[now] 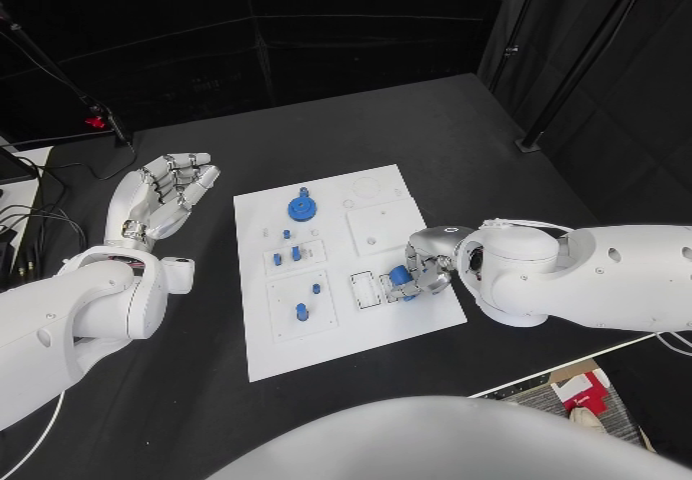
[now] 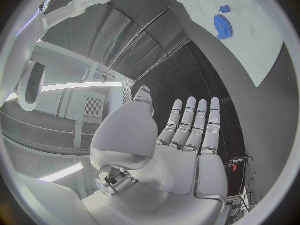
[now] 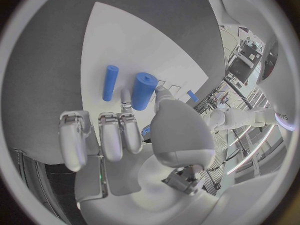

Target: Assemble the parts on the task board

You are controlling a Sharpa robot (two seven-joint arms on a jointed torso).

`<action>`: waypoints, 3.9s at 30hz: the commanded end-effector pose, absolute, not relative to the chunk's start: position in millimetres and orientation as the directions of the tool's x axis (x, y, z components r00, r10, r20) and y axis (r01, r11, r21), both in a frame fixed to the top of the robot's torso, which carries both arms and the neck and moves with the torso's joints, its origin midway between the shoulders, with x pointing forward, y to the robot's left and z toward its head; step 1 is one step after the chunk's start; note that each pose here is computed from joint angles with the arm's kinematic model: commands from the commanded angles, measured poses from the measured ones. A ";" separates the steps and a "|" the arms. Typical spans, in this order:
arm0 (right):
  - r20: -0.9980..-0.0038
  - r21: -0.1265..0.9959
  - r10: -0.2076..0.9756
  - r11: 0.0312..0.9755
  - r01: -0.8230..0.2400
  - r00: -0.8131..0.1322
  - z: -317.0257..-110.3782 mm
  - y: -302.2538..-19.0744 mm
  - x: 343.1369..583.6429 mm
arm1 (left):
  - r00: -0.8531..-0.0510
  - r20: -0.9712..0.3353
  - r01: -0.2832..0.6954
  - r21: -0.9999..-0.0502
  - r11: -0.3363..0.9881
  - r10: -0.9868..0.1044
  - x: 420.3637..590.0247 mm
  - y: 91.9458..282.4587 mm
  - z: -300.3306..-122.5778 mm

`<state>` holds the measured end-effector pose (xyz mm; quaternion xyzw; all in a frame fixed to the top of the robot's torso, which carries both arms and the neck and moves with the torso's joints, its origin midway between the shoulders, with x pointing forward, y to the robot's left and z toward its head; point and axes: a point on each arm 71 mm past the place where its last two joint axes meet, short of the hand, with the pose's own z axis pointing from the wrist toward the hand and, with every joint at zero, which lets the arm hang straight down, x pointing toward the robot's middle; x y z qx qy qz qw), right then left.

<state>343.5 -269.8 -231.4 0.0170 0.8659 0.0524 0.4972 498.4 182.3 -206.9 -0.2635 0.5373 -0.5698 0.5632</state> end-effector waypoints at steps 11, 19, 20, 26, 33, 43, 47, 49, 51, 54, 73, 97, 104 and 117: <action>-0.843 0.103 0.080 0.995 -0.013 -0.531 -240.3 -266.8 343.9 | -0.234 -0.300 0.390 -0.900 0.193 -0.925 497.2 181.8 -204.1; -0.834 0.130 0.105 0.992 -0.008 -0.541 -242.7 -264.6 343.5 | -0.234 -0.300 0.388 -0.901 0.194 -0.925 497.2 182.0 -204.5; -0.833 0.137 0.111 0.991 -0.007 -0.542 -242.8 -264.4 343.4 | -0.234 -0.300 0.388 -0.901 0.194 -0.925 497.2 182.0 -204.6; -0.825 0.205 0.180 0.979 0.013 -0.536 -242.3 -263.6 343.1 | -0.234 -0.300 0.387 -0.901 0.194 -0.925 497.3 182.1 -204.7; -0.789 0.338 0.323 0.939 0.070 -0.523 -240.7 -263.3 342.3 | -0.235 -0.299 0.385 -0.902 0.194 -0.925 497.3 182.2 -204.9; -0.698 0.519 0.534 0.836 0.176 -0.476 -237.9 -268.2 340.8 | -0.236 -0.299 0.384 -0.903 0.194 -0.925 497.4 182.4 -205.1; -0.646 0.588 0.619 0.776 0.225 -0.447 -236.4 -272.4 339.4 | -0.235 -0.299 0.383 -0.903 0.195 -0.925 497.5 182.7 -205.3; -0.623 0.611 0.649 0.752 0.246 -0.437 -236.1 -274.4 338.7 | -0.235 -0.300 0.383 -0.903 0.195 -0.925 497.6 182.9 -205.4; -0.604 0.628 0.672 0.732 0.263 -0.428 -235.9 -276.4 338.2 | -0.235 -0.300 0.382 -0.903 0.196 -0.925 497.7 183.0 -205.5; -0.576 0.650 0.702 0.704 0.286 -0.418 -235.4 -279.2 336.9 | -0.235 -0.299 0.382 -0.903 0.195 -0.925 497.7 182.8 -205.8; -0.362 0.750 0.781 0.568 0.339 -0.508 -232.6 -262.3 330.5 | -0.241 -0.298 0.379 -0.905 0.194 -0.924 498.5 179.1 -207.2; -0.627 0.563 0.571 0.802 0.199 -0.530 -233.7 -246.7 336.5 | -0.242 -0.297 0.377 -0.906 0.193 -0.924 497.9 179.8 -207.2; -0.698 0.518 0.508 0.845 0.135 -0.504 -229.0 -242.2 336.0 | -0.242 -0.297 0.376 -0.906 0.193 -0.924 497.9 180.3 -207.2; -0.740 0.447 0.427 0.889 0.094 -0.519 -229.9 -238.5 336.5 | -0.242 -0.297 0.374 -0.907 0.194 -0.924 497.9 180.5 -207.3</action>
